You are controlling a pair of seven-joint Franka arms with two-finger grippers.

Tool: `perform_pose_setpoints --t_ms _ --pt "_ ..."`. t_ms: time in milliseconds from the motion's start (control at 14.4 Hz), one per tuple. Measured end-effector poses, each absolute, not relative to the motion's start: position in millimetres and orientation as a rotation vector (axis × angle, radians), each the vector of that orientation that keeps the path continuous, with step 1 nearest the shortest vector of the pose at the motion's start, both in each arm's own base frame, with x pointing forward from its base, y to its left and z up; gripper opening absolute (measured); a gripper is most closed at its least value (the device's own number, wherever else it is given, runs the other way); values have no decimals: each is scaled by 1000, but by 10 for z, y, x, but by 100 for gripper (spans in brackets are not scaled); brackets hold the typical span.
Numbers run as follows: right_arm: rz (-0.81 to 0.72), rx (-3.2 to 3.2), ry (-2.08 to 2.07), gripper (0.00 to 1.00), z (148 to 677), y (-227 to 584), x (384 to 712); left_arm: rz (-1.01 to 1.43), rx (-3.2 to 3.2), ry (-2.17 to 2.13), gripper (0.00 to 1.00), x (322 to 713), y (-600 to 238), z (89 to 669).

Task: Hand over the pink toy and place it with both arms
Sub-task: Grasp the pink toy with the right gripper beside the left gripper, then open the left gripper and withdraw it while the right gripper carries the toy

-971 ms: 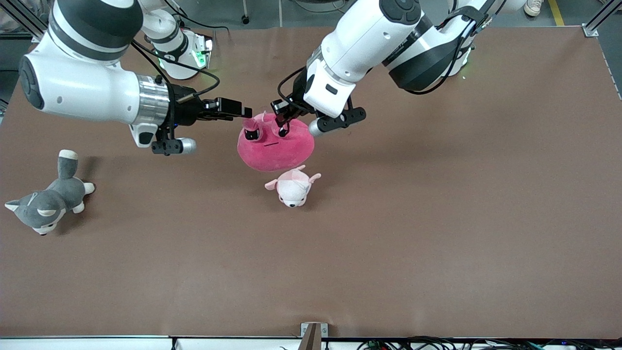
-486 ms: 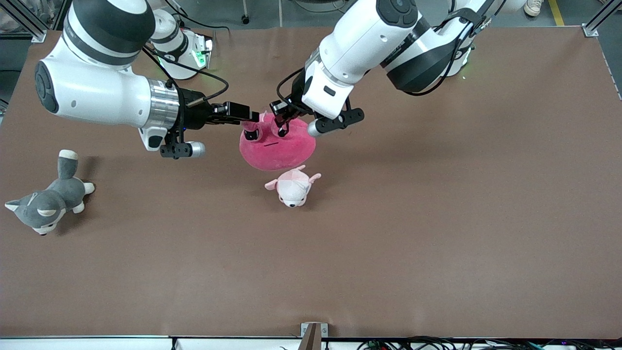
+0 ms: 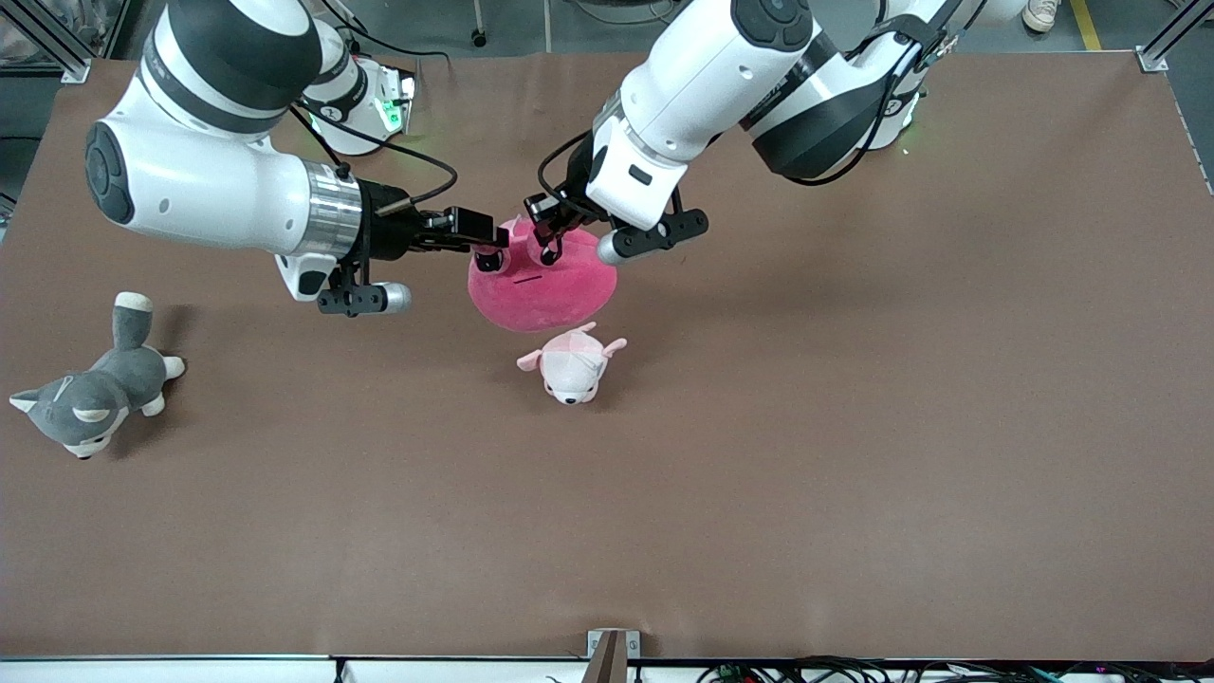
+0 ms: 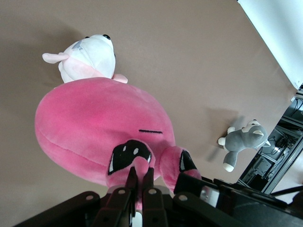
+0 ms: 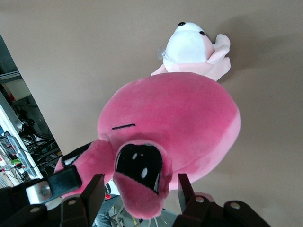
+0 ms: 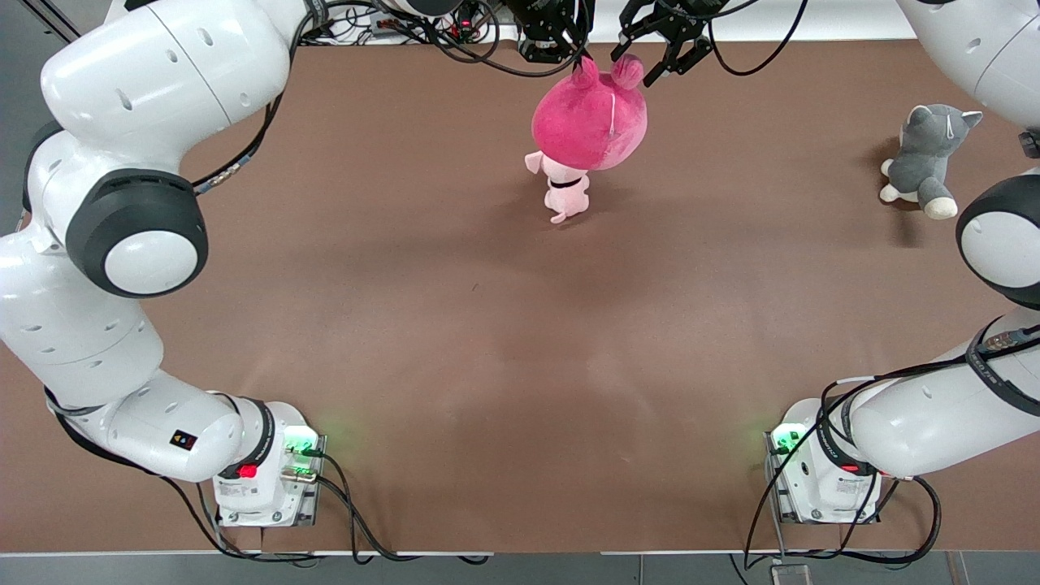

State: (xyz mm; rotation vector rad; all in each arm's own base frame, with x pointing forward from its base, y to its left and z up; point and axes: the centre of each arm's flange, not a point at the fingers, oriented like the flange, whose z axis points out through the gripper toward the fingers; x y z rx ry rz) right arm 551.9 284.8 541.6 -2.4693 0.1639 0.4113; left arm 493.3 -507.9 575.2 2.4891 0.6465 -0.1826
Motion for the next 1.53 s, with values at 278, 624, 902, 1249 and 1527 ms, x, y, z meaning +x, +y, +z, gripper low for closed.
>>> perform_pose_setpoints --t_ms 278,624,902,1249,1527 --pt "385 -2472 166 67 5391 2900 5546 -183 2489 645 7 4926 -5086 5752" --pt "371 -2484 161 57 5401 2870 5562 -183 2489 645 7 4928 -5085 5751" --pt "362 -2500 148 30 5391 2858 5566 -183 2489 645 7 4928 -5084 5750" --pt "360 -2502 152 11 5388 2827 5579 -184 2490 646 7 4932 -5085 5743" --pt "392 -2512 155 11 5365 2749 5581 -172 2480 651 30 4965 -5060 5779"
